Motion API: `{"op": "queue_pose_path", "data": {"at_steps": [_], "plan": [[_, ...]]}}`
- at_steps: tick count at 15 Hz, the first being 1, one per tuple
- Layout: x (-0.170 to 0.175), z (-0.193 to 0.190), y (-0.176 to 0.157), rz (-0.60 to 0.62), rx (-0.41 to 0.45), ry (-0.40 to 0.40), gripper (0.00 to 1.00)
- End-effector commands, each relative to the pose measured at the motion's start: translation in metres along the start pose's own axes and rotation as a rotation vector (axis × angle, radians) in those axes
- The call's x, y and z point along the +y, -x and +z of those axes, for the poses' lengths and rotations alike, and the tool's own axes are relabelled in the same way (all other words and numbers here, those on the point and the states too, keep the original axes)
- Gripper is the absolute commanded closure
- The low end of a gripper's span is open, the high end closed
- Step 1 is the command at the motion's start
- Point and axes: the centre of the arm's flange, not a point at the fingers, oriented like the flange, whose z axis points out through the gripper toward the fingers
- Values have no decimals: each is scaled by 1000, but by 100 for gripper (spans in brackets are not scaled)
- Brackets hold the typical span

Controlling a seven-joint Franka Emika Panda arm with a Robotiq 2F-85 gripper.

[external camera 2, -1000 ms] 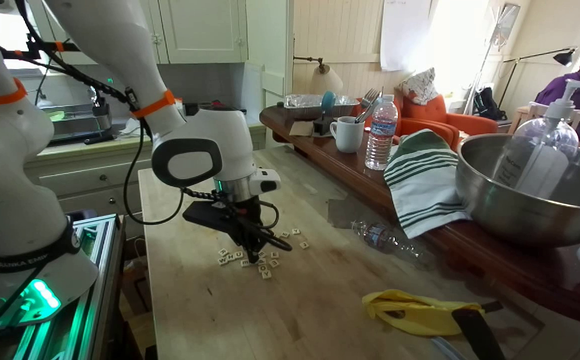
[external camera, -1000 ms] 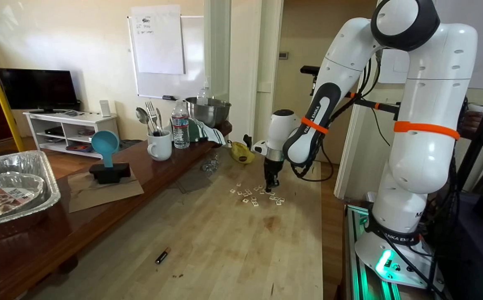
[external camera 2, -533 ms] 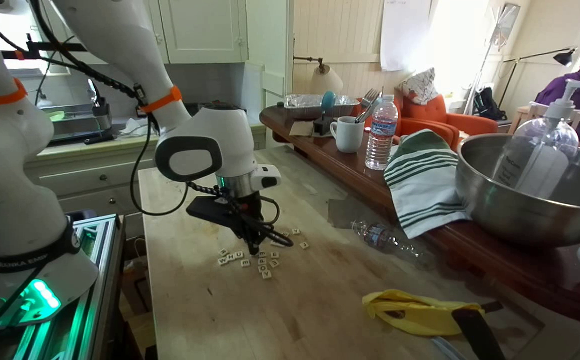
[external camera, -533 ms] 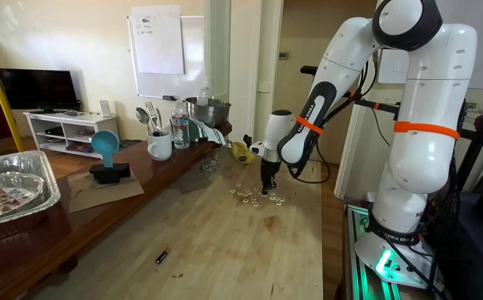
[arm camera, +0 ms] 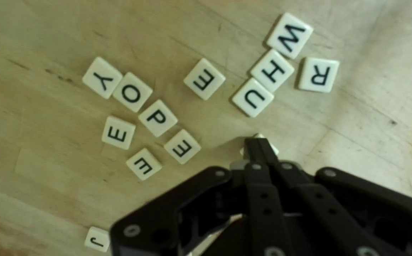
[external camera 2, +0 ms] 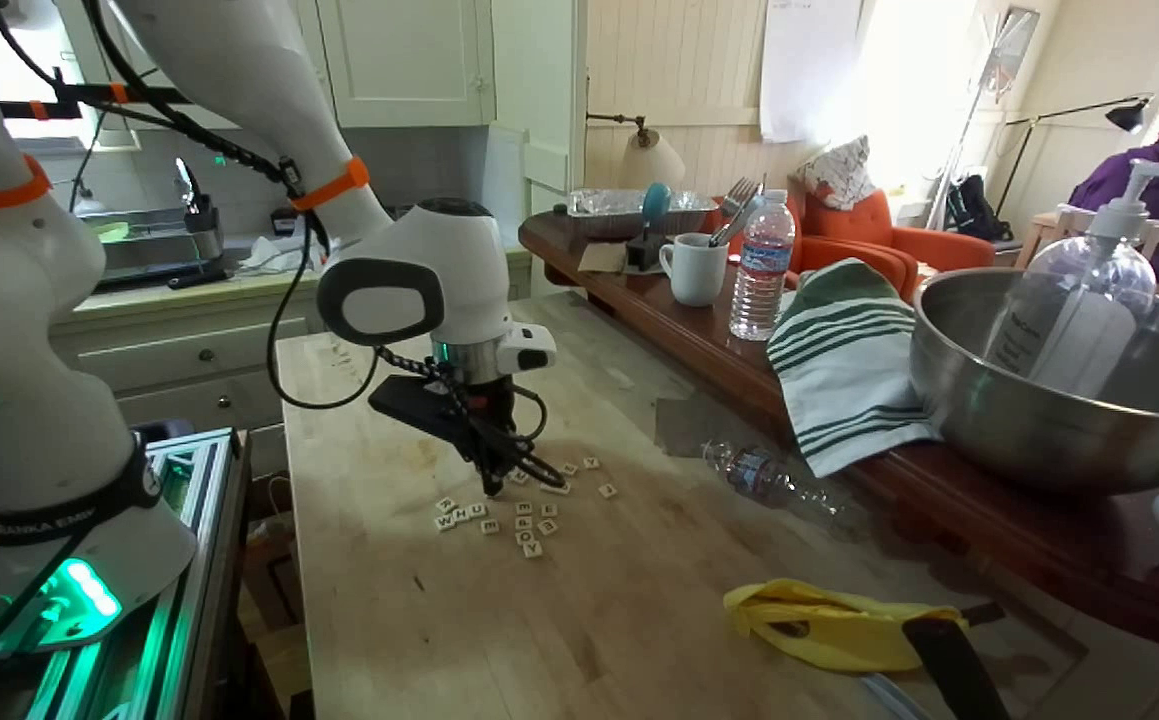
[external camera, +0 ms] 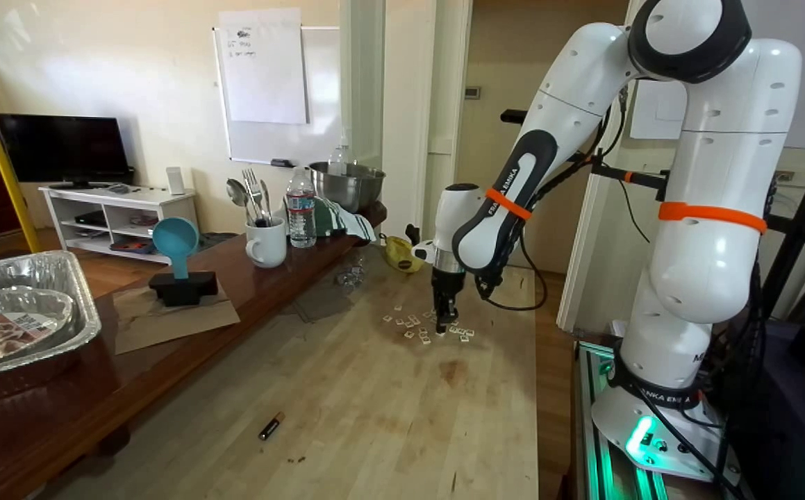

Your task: Replace the r tile letter with the z tile letter, then move the a tile letter to the right

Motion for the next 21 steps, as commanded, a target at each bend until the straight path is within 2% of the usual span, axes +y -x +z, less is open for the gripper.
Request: {"op": "queue_pose_path", "data": {"at_steps": [1, 4, 7, 21], "plan": [[-24, 14, 15, 83, -107, -93, 100], [-30, 14, 11, 127, -104, -118, 100], [-30, 14, 6, 182, -89, -102, 100], [-41, 11, -16, 427, -63, -139, 100]]}}
